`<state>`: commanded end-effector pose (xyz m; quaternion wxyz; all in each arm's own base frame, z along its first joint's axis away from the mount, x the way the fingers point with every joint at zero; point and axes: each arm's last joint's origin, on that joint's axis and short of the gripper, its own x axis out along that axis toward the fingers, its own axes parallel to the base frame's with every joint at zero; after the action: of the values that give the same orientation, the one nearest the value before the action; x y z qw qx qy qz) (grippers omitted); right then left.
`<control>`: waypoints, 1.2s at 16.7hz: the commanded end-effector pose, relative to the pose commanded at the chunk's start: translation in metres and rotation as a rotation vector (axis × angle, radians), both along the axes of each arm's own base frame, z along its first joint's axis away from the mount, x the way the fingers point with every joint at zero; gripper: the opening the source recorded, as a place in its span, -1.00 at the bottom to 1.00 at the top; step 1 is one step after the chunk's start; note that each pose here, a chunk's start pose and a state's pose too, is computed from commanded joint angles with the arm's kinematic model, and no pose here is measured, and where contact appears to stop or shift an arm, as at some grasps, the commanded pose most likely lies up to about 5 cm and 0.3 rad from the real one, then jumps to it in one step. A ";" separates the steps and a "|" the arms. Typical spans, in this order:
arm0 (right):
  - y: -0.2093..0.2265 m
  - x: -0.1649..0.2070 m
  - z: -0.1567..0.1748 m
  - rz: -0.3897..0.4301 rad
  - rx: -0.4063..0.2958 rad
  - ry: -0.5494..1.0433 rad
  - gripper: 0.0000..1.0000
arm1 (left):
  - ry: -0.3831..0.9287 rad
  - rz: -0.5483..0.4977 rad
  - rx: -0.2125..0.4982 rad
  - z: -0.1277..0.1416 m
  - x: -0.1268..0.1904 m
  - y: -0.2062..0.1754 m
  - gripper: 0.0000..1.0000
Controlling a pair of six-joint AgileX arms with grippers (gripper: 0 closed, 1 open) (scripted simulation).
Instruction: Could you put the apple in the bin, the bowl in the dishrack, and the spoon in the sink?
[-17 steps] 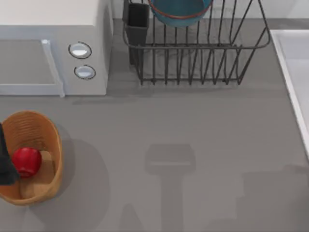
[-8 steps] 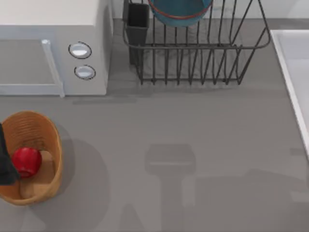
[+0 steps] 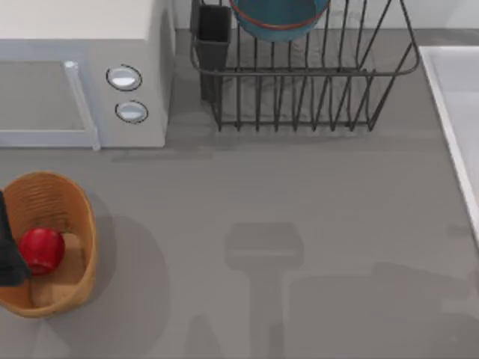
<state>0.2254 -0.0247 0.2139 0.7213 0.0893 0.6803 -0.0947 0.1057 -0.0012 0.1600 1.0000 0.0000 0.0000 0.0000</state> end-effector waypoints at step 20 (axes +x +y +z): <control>-0.038 0.260 0.007 0.000 -0.009 0.050 -1.00 | 0.000 0.000 0.000 0.000 0.000 0.000 1.00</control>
<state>0.4857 -0.0628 0.2207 0.7043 0.0836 0.6978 -0.0997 0.1057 -0.0012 0.1600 1.0000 0.0000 0.0000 0.0000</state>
